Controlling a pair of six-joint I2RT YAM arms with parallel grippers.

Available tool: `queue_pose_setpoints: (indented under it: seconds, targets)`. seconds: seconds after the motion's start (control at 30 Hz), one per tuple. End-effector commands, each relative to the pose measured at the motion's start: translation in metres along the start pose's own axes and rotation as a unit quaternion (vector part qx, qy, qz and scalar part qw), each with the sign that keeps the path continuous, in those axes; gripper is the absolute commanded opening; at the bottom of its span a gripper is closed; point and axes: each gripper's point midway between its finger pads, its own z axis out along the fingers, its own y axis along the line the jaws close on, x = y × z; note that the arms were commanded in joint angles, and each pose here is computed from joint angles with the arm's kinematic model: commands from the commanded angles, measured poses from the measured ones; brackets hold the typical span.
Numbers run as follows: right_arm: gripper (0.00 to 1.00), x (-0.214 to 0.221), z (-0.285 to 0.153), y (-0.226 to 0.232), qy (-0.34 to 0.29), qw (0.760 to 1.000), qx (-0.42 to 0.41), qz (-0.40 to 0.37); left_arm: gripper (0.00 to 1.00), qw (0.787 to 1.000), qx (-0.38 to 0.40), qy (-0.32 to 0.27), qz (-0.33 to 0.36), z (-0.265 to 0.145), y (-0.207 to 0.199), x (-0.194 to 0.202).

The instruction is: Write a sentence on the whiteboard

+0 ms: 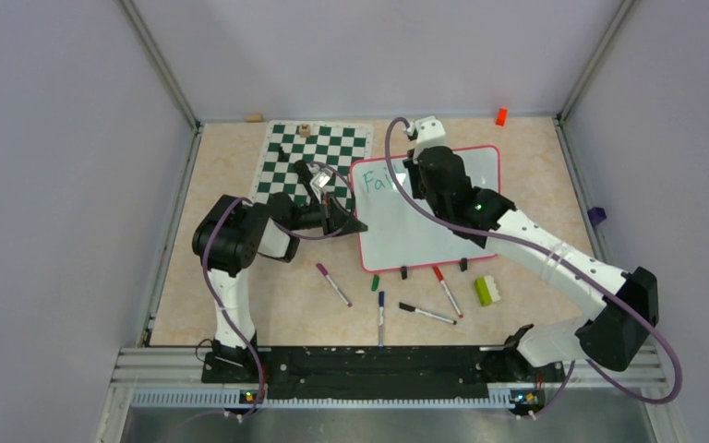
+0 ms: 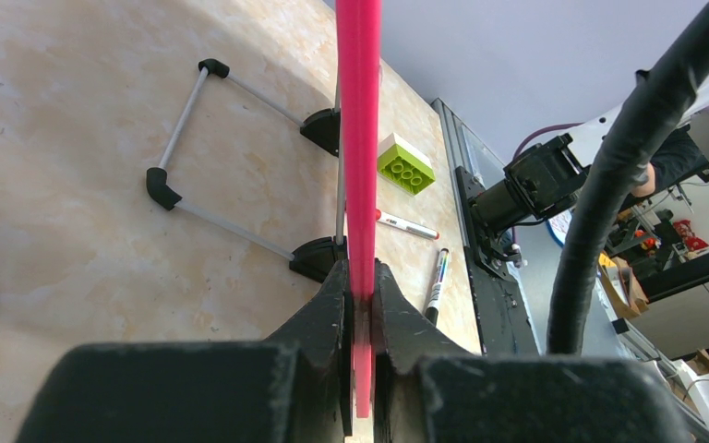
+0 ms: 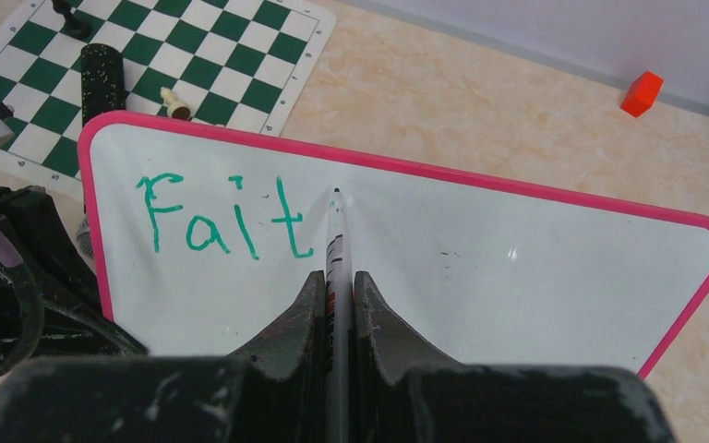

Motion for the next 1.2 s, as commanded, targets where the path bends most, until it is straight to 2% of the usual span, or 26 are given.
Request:
queue_pose_setpoints:
  seconds: [0.0, 0.37, 1.17]
  targets:
    - [0.0, -0.025, 0.006, -0.004, -0.027, 1.0, 0.004, 0.011, 0.0, 0.997, 0.04, 0.011, 0.072, 0.004, -0.022, -0.004]
    - [0.0, -0.02, 0.012, 0.004, -0.017, 1.0, -0.015, 0.011, 0.0, 0.997, 0.04, 0.011, 0.071, 0.004, -0.022, -0.004]
    - [0.0, 0.032, -0.007, 0.003, 0.046, 0.998, -0.034, 0.021, 0.0, 0.996, 0.04, 0.011, 0.074, 0.004, -0.023, -0.004]
